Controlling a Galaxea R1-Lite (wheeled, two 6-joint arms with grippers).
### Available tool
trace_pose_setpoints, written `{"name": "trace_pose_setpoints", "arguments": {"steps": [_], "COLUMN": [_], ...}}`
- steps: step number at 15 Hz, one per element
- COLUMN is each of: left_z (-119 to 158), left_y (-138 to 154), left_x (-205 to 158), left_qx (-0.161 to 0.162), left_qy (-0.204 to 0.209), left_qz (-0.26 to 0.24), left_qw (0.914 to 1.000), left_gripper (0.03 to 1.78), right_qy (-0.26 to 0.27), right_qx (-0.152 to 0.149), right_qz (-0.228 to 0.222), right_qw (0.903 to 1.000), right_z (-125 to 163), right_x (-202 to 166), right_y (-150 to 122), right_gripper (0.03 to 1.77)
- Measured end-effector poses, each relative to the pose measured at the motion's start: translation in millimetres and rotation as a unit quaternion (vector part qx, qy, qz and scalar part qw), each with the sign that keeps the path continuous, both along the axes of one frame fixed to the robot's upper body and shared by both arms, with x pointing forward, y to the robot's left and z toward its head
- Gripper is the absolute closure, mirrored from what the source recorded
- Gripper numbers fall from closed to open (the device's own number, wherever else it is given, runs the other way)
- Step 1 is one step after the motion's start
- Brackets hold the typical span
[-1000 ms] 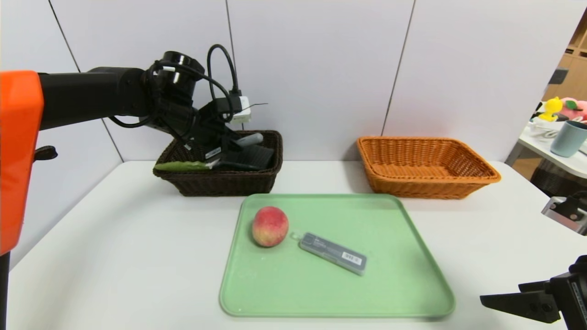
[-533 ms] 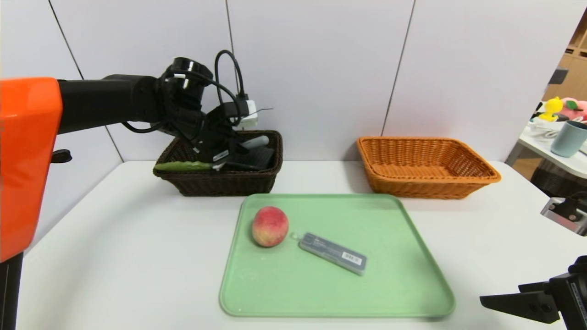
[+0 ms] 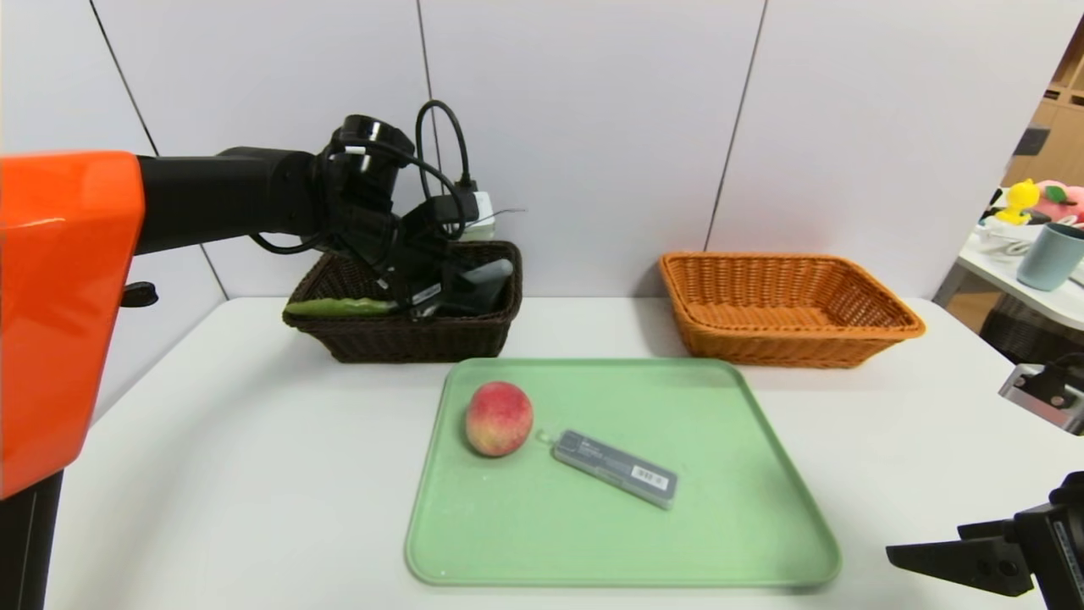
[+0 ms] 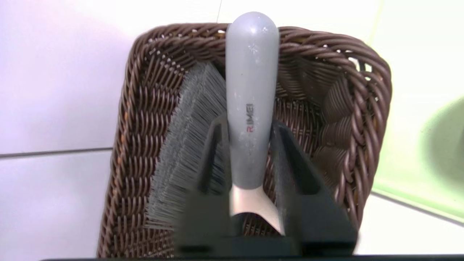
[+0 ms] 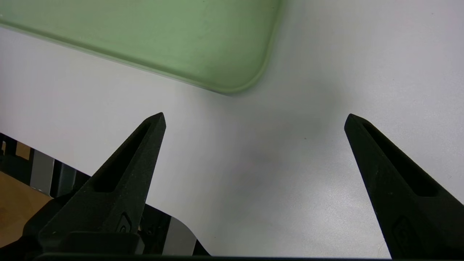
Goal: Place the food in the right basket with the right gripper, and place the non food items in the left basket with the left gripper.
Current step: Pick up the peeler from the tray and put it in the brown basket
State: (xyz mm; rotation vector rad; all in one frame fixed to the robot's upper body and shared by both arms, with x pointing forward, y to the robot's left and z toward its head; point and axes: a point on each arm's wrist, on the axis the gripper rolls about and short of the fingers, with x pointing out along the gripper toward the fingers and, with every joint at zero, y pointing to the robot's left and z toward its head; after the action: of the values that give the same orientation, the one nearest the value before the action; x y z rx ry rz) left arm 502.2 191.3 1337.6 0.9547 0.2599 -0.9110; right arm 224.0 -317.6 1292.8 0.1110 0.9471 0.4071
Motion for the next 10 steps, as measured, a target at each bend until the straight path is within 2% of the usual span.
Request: {"name": "trace_pose_setpoints", "arguments": {"steps": [2, 5, 8, 10], "left_z": [-0.2, 2.9, 14.7, 25.5], "left_y": [-0.6, 0.0, 0.7, -4.1], "left_x": [-0.1, -0.9, -6.3, -13.5], "left_qx": [-0.001, -0.011, -0.046, -0.079], "left_qy": [0.001, 0.003, 0.011, 0.021], "left_qz": [0.000, 0.008, 0.031, 0.048], "left_qw": [1.0000, 0.9999, 0.9984, 0.9955], "left_gripper": [1.06, 0.75, 0.54, 0.45], "right_qy": [0.000, 0.000, 0.000, 0.000], "right_qx": [0.001, 0.000, 0.000, 0.001], "right_qz": [-0.001, -0.001, -0.001, -0.001], "right_qw": [1.0000, 1.0000, 1.0000, 1.0000], "right_z": [0.1, 0.1, 0.1, 0.1], "right_x": [0.0, 0.1, 0.1, 0.2], "right_y": [-0.4, -0.5, -0.5, -0.4], "right_gripper": [0.09, 0.09, 0.09, 0.09]}}
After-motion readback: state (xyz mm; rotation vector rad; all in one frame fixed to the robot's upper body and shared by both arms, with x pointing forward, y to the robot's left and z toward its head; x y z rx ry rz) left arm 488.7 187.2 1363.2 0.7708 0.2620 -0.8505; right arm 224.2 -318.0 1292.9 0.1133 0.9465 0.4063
